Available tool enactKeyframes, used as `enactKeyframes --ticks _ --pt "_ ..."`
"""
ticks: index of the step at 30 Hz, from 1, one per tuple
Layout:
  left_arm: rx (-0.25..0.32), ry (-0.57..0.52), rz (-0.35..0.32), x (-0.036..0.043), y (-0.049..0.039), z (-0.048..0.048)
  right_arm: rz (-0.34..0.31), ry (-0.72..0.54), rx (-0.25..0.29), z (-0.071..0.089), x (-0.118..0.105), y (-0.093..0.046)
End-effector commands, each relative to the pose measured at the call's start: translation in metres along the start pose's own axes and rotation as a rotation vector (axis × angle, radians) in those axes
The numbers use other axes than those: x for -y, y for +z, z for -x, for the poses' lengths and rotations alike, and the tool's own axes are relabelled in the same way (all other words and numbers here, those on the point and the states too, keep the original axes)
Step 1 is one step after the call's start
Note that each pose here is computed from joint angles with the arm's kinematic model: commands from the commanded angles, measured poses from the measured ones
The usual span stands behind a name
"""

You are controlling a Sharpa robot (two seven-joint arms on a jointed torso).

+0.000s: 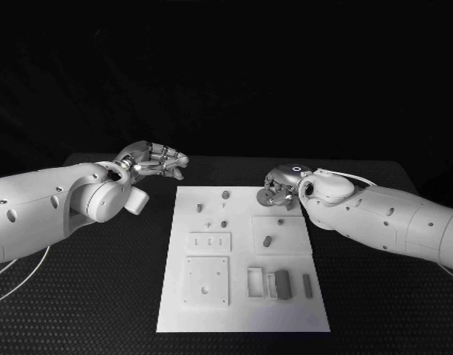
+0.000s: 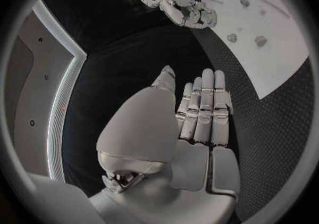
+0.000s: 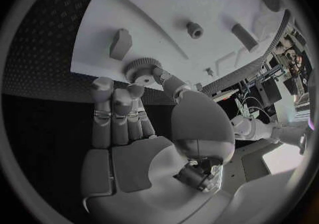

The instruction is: Assemble the parts on the task board

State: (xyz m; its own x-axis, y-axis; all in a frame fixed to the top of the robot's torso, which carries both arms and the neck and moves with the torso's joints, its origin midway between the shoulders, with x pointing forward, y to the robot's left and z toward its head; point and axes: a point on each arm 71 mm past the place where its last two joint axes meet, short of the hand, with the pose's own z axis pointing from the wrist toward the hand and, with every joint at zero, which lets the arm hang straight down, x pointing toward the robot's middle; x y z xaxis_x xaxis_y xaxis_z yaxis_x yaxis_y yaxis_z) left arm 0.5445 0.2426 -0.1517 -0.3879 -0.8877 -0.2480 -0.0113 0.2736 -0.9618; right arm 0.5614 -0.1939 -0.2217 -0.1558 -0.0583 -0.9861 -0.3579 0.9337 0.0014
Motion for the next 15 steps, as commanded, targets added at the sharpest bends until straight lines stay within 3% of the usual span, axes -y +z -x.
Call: enactKeyframes --ticks 1,15 --pt "-0.016 0.0 -0.009 0.0018 0.0002 -0.002 0.003 -0.019 -0.033 -0.0068 -0.0011 -0.0005" --pt "-0.016 0.001 -0.009 0.0016 -0.0005 -0.0015 0.004 -0.044 -0.028 -0.0118 -0.0036 -0.0002"
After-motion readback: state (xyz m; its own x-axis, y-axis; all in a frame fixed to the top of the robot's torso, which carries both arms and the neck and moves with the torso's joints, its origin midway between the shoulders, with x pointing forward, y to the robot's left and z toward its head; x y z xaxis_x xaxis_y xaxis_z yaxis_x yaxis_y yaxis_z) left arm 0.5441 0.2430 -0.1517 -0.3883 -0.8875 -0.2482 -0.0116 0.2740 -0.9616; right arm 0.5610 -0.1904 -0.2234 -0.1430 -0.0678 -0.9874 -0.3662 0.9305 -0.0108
